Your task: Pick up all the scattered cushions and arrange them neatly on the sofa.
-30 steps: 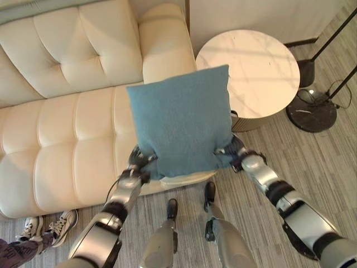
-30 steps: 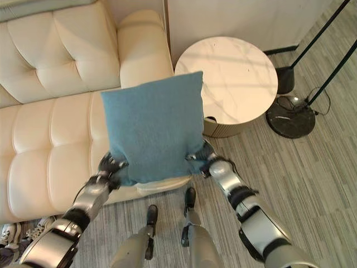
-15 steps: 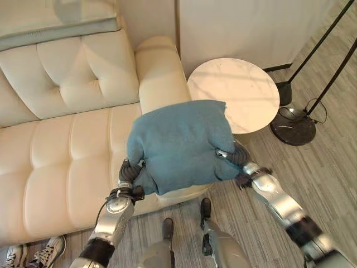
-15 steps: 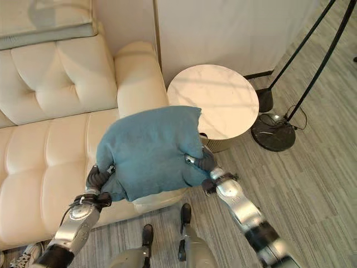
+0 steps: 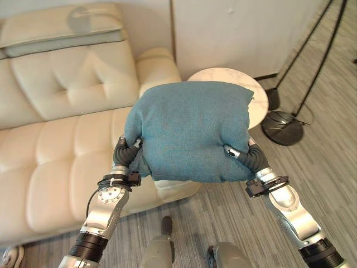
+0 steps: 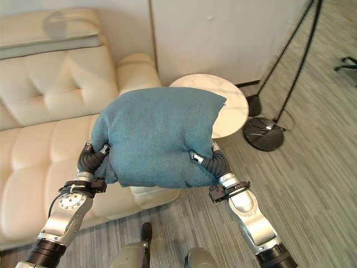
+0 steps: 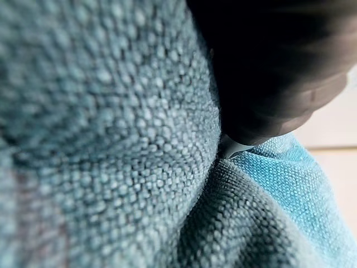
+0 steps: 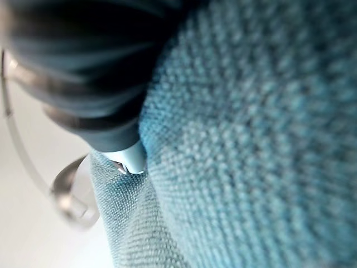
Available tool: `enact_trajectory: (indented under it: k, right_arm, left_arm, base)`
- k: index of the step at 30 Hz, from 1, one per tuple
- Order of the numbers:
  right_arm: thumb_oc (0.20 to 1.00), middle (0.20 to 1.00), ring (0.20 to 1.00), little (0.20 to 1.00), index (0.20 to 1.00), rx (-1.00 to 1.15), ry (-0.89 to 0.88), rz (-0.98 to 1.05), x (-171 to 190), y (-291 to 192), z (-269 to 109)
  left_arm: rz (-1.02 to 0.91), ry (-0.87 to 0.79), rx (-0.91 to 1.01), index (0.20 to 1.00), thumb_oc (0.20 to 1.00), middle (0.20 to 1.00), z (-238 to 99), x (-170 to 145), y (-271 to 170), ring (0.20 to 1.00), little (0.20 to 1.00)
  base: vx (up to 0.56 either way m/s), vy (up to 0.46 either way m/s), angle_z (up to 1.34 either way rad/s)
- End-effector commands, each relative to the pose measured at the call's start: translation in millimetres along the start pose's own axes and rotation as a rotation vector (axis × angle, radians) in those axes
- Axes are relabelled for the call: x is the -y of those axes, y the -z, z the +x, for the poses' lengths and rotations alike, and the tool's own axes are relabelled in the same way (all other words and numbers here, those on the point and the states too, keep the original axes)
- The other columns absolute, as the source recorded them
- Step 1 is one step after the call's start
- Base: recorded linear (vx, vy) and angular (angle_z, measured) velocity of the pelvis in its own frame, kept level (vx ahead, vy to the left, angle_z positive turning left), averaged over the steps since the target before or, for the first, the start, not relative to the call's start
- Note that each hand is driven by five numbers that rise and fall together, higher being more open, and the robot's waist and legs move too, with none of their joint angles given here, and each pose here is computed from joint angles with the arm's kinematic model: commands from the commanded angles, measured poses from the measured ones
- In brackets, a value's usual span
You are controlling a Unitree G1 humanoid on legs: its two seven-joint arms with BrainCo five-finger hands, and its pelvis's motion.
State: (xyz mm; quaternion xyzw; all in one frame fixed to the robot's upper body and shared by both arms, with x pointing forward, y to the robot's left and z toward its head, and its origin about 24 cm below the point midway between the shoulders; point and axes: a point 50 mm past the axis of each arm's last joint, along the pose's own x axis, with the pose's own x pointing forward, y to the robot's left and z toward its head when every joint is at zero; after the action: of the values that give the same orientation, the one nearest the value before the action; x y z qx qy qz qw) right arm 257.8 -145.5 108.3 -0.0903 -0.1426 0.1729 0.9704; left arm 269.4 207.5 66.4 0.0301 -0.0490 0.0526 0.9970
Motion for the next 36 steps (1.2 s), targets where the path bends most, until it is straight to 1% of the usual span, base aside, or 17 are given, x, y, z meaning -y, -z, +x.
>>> enact_trajectory:
  k: [1,3,4,8,11,12,16,23,25,28,36]
  right_arm:
    - [0.2,0.2,0.2,0.2,0.2,0.291,-0.117,0.094,-33,-45,20]
    - [0.2,0.2,0.2,0.2,0.2,0.299,-0.109,0.083,-30,-47,23]
    - [0.2,0.2,0.2,0.2,0.2,0.281,-0.099,0.05,-28,-44,25]
    - [0.2,0.2,0.2,0.2,0.2,0.261,-0.113,0.026,-26,-41,18]
    - [0.2,0.2,0.2,0.2,0.2,0.256,-0.111,0.032,-25,-40,14]
    - [0.2,0.2,0.2,0.2,0.2,0.246,-0.094,0.04,-22,-37,9]
    - [0.2,0.2,0.2,0.2,0.2,0.225,-0.061,0.05,-16,-34,0]
    - [0.2,0.2,0.2,0.2,0.2,0.213,-0.076,0.128,-22,-32,-1]
    - [0.2,0.2,0.2,0.2,0.2,0.227,-0.104,0.17,-28,-34,3]
    - [0.2,0.2,0.2,0.2,0.2,0.236,-0.123,0.194,-34,-37,8]
    - [0.2,0.2,0.2,0.2,0.2,0.232,-0.168,0.198,-46,-37,8]
  left_arm:
    - [-0.082,0.209,0.304,0.2,0.2,0.2,-4,40,-55,0.2,0.2]
    - [-0.086,0.206,0.306,0.2,0.2,0.2,-4,41,-55,0.2,0.2]
    - [-0.124,0.232,0.29,0.2,0.2,0.2,-3,50,-53,0.2,0.2]
    - [-0.146,0.296,0.283,0.2,0.2,0.2,-8,59,-52,0.2,0.2]
    - [-0.172,0.316,0.292,0.2,0.2,0.2,-6,66,-54,0.2,0.2]
    - [-0.187,0.331,0.291,0.2,0.2,0.2,-3,73,-56,0.2,0.2]
    - [-0.19,0.357,0.284,0.2,0.2,0.2,-4,79,-55,0.2,0.2]
    - [-0.148,0.36,0.24,0.2,0.2,0.2,-12,69,-45,0.2,0.2]
    - [-0.133,0.339,0.223,0.2,0.2,0.2,-14,60,-41,0.2,0.2]
    - [-0.128,0.321,0.224,0.2,0.2,0.2,-15,54,-41,0.2,0.2]
    - [-0.106,0.333,0.224,0.2,0.2,0.2,-14,55,-41,0.2,0.2]
  base:
    - [-0.46,-0.128,0.71]
    - [-0.4,-0.063,0.56]
    - [-0.46,0.012,0.38]
    - [-0.39,0.017,0.99]
    - [-0.13,0.045,0.6]
    - [-0.08,0.074,0.97]
    - [-0.02,0.113,1.05]
    - [0.02,0.134,0.48]
    - [0.05,0.203,0.13]
    - [0.07,0.194,0.12]
    - [0.12,0.277,0.17]
